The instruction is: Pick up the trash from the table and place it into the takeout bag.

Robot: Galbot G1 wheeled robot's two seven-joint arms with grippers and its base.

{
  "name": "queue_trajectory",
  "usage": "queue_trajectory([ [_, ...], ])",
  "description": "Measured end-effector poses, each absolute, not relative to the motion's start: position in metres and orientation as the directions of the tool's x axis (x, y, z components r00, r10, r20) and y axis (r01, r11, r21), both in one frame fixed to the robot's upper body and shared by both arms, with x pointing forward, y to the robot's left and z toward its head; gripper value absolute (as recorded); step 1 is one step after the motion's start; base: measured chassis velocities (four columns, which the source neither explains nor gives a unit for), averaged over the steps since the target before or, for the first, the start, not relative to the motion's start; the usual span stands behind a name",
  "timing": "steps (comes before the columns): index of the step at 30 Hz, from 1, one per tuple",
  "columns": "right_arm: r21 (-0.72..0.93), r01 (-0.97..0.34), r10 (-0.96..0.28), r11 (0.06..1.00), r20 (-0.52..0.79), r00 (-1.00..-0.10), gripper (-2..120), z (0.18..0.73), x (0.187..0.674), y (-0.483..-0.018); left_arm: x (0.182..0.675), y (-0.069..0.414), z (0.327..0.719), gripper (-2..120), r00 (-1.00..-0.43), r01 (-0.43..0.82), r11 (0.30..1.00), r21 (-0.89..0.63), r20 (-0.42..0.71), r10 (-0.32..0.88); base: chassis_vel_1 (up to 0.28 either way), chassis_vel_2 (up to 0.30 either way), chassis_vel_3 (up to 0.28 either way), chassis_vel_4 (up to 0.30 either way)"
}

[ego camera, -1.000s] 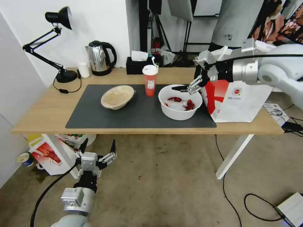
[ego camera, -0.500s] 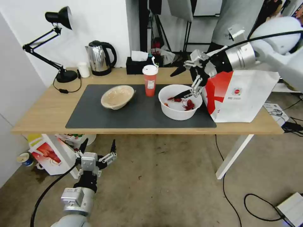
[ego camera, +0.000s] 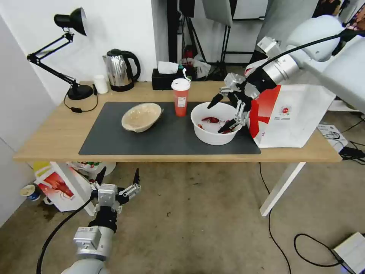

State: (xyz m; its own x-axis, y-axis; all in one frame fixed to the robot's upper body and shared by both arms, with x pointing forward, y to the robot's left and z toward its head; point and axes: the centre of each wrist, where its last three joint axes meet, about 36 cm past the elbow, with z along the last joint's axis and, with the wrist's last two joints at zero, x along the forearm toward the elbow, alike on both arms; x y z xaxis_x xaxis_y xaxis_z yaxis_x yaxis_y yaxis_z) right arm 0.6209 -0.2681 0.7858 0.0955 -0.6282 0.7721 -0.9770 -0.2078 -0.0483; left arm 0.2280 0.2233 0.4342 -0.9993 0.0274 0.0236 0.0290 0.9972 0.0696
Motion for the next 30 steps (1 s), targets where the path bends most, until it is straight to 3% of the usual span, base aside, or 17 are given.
queue_trajectory([
  [21, -0.033, -0.981, -0.565, -0.191, 0.821, 0.083, 100, 0.794, 0.63, -0.274, 0.228, 0.223, 0.434, 100, -0.999, 0.029, 0.997, 0.07, 0.024, 0.027, 0.0, 0.0, 0.0, 0.0],
  [30, -0.005, -0.99, -0.547, -0.14, 0.834, 0.073, 100, 0.783, 0.639, -0.287, 0.228, 0.223, 0.434, 100, -0.999, 0.029, 0.997, 0.07, 0.024, 0.027, 0.0, 0.0, 0.0, 0.0],
])
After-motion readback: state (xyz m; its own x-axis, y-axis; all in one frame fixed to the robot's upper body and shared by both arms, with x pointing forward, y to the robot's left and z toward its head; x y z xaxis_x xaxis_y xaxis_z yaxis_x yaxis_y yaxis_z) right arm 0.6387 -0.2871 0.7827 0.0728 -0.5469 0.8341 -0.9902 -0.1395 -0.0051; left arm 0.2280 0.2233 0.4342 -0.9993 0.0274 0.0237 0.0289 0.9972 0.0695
